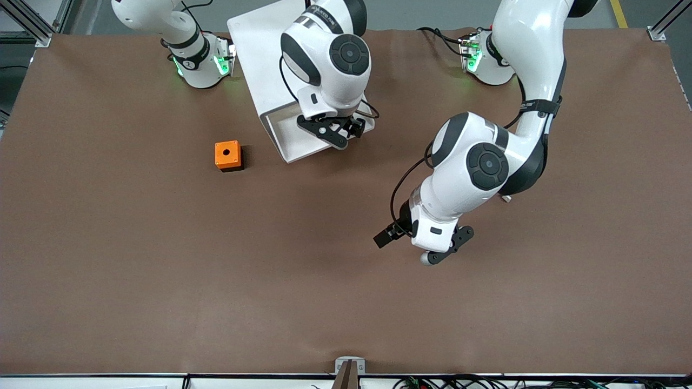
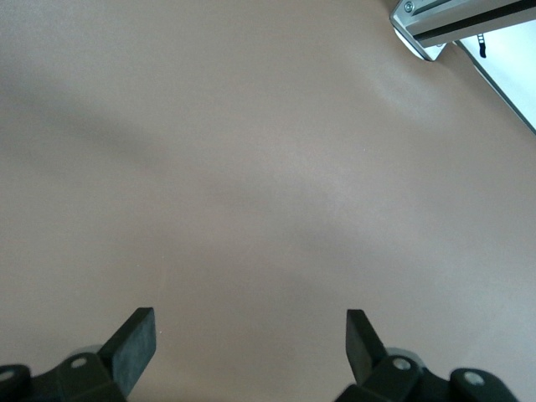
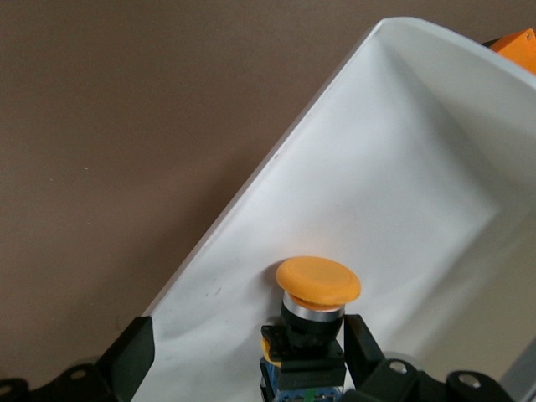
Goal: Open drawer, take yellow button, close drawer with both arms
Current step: 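Close the right gripper around the yellow button's base in the drawer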
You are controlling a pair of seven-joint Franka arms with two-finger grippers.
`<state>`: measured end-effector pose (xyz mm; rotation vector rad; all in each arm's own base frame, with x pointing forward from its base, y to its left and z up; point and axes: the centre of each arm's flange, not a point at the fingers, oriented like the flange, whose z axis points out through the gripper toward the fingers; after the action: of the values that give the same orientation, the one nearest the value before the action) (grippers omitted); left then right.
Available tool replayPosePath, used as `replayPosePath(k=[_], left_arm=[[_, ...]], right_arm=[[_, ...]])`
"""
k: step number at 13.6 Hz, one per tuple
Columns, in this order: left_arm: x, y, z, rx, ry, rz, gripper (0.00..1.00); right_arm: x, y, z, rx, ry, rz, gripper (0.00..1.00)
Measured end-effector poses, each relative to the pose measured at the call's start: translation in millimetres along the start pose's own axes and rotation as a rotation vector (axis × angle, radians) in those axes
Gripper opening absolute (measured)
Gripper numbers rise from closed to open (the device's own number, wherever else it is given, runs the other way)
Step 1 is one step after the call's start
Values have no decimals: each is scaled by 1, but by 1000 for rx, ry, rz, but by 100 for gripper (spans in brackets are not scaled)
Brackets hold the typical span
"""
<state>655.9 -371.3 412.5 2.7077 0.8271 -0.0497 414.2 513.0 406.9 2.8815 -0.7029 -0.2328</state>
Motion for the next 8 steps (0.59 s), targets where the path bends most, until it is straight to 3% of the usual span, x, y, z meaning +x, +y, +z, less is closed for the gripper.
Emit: replayPosePath(k=[8], left_arm=[[0,0,0,0,0,0,100]], right_arm=[[-1,4,3,-4,-3,-2,100]])
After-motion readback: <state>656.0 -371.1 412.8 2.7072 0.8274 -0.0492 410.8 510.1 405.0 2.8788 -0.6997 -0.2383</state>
